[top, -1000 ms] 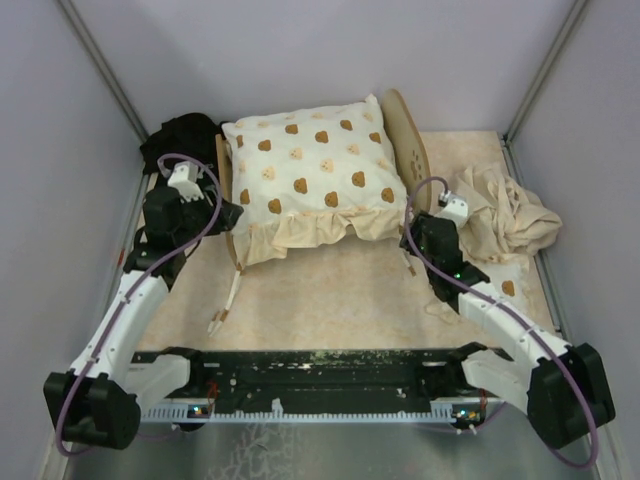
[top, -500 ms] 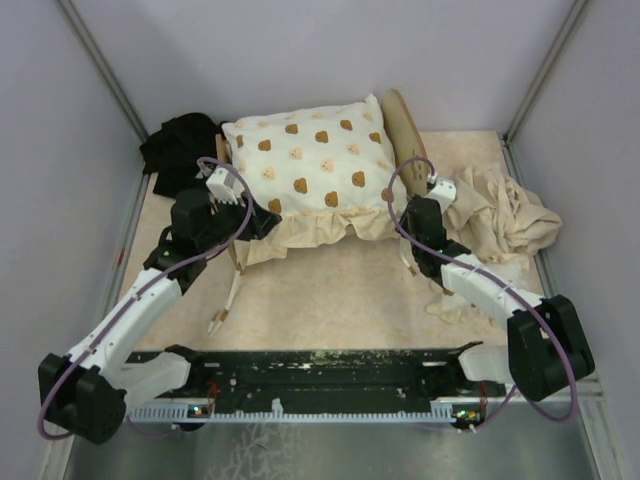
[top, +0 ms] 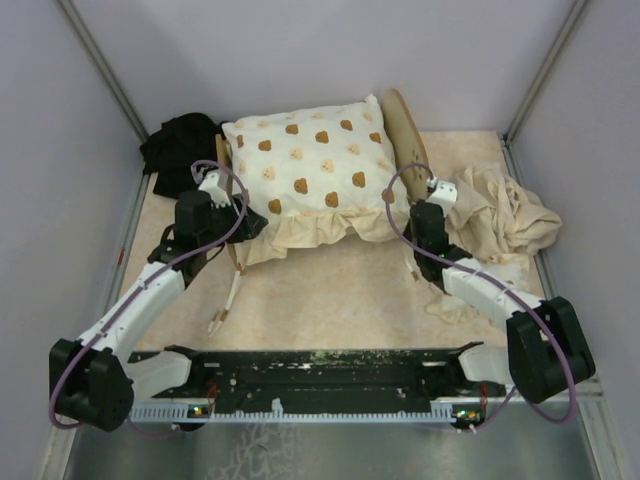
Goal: Set up the pet bed
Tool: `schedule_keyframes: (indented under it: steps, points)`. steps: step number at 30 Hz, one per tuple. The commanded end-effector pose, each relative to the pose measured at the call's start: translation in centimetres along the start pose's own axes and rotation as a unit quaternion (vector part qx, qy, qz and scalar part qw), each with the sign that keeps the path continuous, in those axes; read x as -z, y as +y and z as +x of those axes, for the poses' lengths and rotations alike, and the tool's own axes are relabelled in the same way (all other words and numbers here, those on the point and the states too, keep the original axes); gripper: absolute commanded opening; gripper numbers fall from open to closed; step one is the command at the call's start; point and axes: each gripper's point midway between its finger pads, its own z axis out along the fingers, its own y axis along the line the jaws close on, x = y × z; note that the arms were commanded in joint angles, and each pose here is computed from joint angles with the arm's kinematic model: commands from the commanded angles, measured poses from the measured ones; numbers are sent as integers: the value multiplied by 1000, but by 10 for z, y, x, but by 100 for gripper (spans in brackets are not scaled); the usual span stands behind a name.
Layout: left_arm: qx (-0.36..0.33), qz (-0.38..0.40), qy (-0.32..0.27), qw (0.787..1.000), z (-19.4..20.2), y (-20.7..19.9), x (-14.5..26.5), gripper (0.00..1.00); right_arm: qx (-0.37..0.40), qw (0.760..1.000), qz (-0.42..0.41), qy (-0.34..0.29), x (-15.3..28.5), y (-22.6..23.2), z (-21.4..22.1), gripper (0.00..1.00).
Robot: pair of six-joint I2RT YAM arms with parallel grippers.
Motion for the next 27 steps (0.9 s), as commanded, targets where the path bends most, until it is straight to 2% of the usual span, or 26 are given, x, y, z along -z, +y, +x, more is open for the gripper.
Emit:
schedule_keyframes:
  steps: [1, 5, 7, 12, 16, 19, 22, 27]
  points:
    - [12, -26, -1, 1000, 5, 13, 4, 57, 21, 999, 24, -15, 2, -20, -3, 22]
    - [12, -44, 4, 999, 9, 21, 5, 57, 19, 999, 37, -9, 1, -37, 3, 23]
    - [5, -56, 3, 998, 7, 26, 6, 57, 20, 999, 40, -7, 1, -43, 5, 27]
    - [-16, -75, -2, 997, 3, 36, 12, 58, 32, 999, 20, -10, 4, -42, 5, 29]
    - [-18, -58, 4, 998, 2, 28, 17, 58, 43, 999, 6, 16, 17, -37, 0, 30]
    - [-24, -48, -5, 999, -3, 22, 21, 58, 24, 999, 8, 43, 33, -37, -3, 32]
    - [-31, -36, -10, 999, -6, 17, 26, 59, -1, 998, -37, 51, 47, -18, -4, 40]
    - [-26, 0, 6, 1000, 7, 7, 26, 59, -44, 993, -101, 32, 67, 28, -11, 46]
